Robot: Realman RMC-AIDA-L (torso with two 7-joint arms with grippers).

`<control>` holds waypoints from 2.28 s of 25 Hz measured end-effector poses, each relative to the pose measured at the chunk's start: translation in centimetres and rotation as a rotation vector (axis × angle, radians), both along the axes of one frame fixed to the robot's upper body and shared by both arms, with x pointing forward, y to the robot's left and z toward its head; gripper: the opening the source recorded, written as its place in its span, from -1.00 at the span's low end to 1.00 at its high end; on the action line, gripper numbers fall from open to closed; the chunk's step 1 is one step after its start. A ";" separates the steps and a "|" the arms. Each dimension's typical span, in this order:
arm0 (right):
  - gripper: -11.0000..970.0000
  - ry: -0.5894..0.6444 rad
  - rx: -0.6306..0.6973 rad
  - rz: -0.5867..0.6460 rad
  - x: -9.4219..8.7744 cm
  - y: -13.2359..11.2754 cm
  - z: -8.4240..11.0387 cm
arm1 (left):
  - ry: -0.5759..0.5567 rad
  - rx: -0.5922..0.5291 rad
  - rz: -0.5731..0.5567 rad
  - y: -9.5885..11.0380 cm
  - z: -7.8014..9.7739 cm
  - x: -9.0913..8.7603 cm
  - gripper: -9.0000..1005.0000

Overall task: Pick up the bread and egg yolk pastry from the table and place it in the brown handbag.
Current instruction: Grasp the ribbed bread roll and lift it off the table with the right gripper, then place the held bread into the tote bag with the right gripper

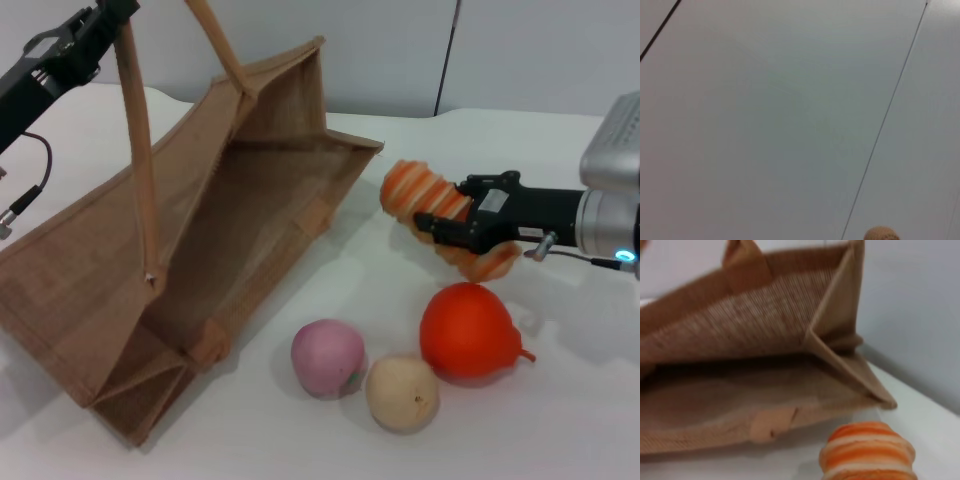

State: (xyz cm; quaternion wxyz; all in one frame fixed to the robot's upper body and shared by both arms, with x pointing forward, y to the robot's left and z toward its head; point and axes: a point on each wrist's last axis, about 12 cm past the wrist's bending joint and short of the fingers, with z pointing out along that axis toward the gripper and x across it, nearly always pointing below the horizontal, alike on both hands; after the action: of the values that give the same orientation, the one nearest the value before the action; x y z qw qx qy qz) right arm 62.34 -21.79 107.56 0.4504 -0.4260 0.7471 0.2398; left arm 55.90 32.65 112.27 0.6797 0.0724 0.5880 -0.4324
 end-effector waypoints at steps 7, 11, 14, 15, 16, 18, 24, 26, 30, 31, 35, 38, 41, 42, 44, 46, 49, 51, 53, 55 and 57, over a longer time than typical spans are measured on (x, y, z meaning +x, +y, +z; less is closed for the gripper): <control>0.11 -0.083 0.050 0.188 0.0 1.4 2.8 | -0.018 0.003 -0.040 -0.7 0.8 0.9 -0.71; 0.05 -0.104 0.024 0.270 0.6 3.6 3.8 | -0.031 0.005 -0.087 -1.8 1.7 1.8 -0.71; 0.00 -0.122 -0.022 0.312 1.1 5.3 4.2 | -0.041 0.004 -0.131 -2.7 2.4 2.5 -0.71; -0.02 -0.129 -0.043 0.321 1.4 6.0 4.4 | -0.044 0.005 -0.142 -2.9 2.5 2.6 -0.71; -0.03 -0.131 -0.061 0.325 1.7 6.5 4.4 | -0.046 0.006 -0.151 -3.2 2.7 2.8 -0.71; -0.05 -0.137 -0.095 0.333 2.1 7.6 4.5 | -0.048 0.004 -0.166 -3.5 2.9 3.0 -0.71; -0.08 -0.191 -0.181 0.384 2.8 10.7 4.9 | -0.054 -0.005 -0.195 -4.0 3.6 3.5 -0.70; -0.08 -0.211 -0.202 0.410 2.8 11.8 5.0 | -0.053 -0.003 -0.204 -4.1 3.8 3.7 -0.70; -0.08 -0.262 -0.252 0.445 2.9 13.7 5.1 | -0.055 -0.002 -0.236 -4.7 4.4 4.2 -0.70; -0.08 -0.278 -0.258 0.456 2.8 14.2 5.1 | -0.057 -0.002 -0.242 -4.9 4.5 4.2 -0.70; -0.11 -0.345 -0.242 0.505 2.2 15.7 5.2 | -0.072 -0.009 -0.273 -5.5 5.0 4.4 -0.70; -0.14 -0.409 -0.247 0.507 2.1 16.5 5.2 | -0.073 -0.020 -0.292 -5.6 5.2 4.4 -0.70; -0.14 -0.464 -0.277 0.452 2.4 16.6 4.8 | -0.091 -0.035 -0.328 -5.9 5.6 4.2 -0.69; -0.14 -0.477 -0.282 0.436 2.5 16.5 4.7 | -0.099 -0.042 -0.341 -6.0 5.8 4.1 -0.69; -0.14 -0.497 -0.279 0.410 2.6 16.2 4.6 | -0.106 -0.049 -0.349 -6.0 5.9 4.0 -0.69; -0.15 -0.518 -0.278 0.398 2.6 15.8 4.3 | -0.129 -0.076 -0.366 -5.7 6.1 3.5 -0.69; -0.17 -0.542 -0.289 0.393 2.5 15.3 3.8 | -0.147 -0.100 -0.358 -5.2 6.1 3.1 -0.69; -0.17 -0.545 -0.296 0.390 2.4 15.0 3.6 | -0.160 -0.117 -0.349 -4.8 6.1 2.9 -0.69; -0.17 -0.548 -0.293 0.377 2.4 14.7 3.4 | -0.168 -0.130 -0.337 -4.3 6.1 2.6 -0.69; -0.17 -0.552 -0.284 0.356 2.5 14.4 3.3 | -0.169 -0.137 -0.323 -3.9 5.9 2.4 -0.69; -0.17 -0.559 -0.279 0.344 2.4 14.2 3.2 | -0.172 -0.144 -0.304 -3.5 5.8 2.2 -0.69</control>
State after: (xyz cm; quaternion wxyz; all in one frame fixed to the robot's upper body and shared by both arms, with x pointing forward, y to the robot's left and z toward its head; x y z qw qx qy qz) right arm 64.77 -7.57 110.79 0.5279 -0.6520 0.5381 0.0820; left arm 58.05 29.12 118.06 0.6577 0.1485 0.4776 -0.5633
